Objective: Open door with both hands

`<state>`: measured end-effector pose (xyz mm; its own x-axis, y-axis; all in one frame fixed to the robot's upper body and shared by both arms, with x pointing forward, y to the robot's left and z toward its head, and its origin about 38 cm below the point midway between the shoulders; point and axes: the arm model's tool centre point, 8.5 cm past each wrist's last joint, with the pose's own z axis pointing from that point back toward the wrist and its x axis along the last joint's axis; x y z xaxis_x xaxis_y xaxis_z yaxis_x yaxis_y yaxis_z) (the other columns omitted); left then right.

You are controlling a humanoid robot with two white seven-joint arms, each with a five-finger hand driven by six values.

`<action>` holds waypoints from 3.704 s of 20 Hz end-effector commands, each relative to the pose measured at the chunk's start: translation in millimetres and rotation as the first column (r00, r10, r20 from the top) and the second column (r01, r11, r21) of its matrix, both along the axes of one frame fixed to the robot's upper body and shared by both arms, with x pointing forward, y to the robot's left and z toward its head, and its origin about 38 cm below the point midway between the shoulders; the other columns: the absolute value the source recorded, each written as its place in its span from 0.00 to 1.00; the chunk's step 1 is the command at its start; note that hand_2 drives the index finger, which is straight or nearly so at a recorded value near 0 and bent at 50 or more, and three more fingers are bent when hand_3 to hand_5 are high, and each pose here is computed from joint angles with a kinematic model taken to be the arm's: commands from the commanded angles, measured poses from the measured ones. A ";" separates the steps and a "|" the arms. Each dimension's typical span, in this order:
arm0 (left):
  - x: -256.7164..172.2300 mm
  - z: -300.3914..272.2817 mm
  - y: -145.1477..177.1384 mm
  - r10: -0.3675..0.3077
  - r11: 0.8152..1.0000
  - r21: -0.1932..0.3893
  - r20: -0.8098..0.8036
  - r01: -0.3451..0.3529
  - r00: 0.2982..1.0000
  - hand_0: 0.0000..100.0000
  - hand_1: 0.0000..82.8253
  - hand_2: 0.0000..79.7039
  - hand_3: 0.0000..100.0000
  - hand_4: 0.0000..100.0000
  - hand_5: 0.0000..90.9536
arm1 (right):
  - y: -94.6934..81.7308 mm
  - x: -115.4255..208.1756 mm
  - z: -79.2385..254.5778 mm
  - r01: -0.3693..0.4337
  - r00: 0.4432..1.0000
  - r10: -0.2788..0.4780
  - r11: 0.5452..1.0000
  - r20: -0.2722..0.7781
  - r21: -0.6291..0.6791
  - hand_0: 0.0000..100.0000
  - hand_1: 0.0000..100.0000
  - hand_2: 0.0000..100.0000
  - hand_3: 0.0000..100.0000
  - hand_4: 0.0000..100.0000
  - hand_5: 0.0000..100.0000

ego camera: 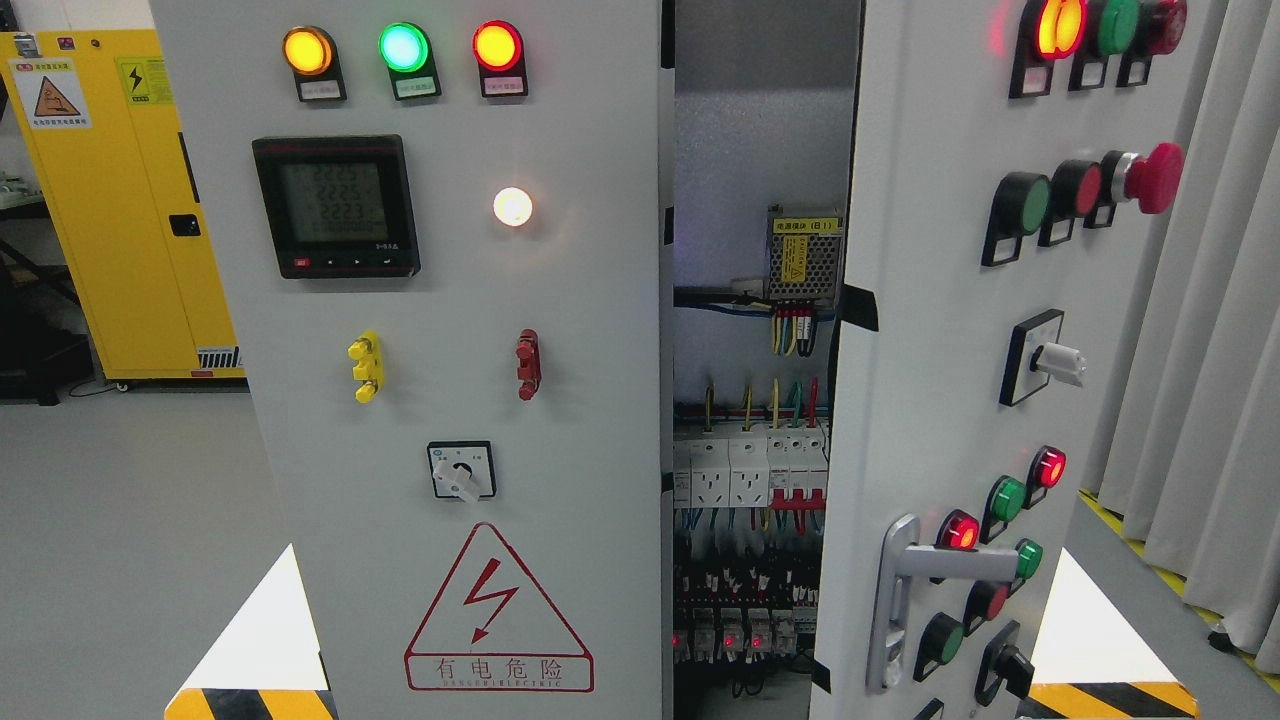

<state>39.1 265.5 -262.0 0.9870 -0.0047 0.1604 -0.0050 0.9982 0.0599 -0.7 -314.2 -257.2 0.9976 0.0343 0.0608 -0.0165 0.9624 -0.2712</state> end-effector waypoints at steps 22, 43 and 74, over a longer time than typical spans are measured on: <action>54.1 43.9 -4.5 -0.225 0.958 -0.075 0.408 0.278 0.885 0.38 0.31 0.10 0.21 0.08 0.00 | 2.9 -1.3 -0.4 -0.016 1.000 0.016 1.000 -0.006 0.004 0.21 0.10 0.00 0.00 0.00 0.00; 128.4 259.3 120.4 -0.359 0.824 0.131 0.873 0.551 0.329 0.29 0.35 0.17 0.30 0.20 0.00 | 5.9 1.7 -0.9 -0.027 1.000 0.027 1.000 -0.004 0.009 0.22 0.11 0.00 0.00 0.00 0.00; 268.3 560.2 110.4 -0.181 0.314 0.151 0.979 0.937 -0.098 0.05 0.29 0.21 0.43 0.24 0.00 | 6.1 0.7 -0.9 -0.025 1.000 0.025 1.000 -0.006 0.010 0.21 0.11 0.00 0.00 0.00 0.00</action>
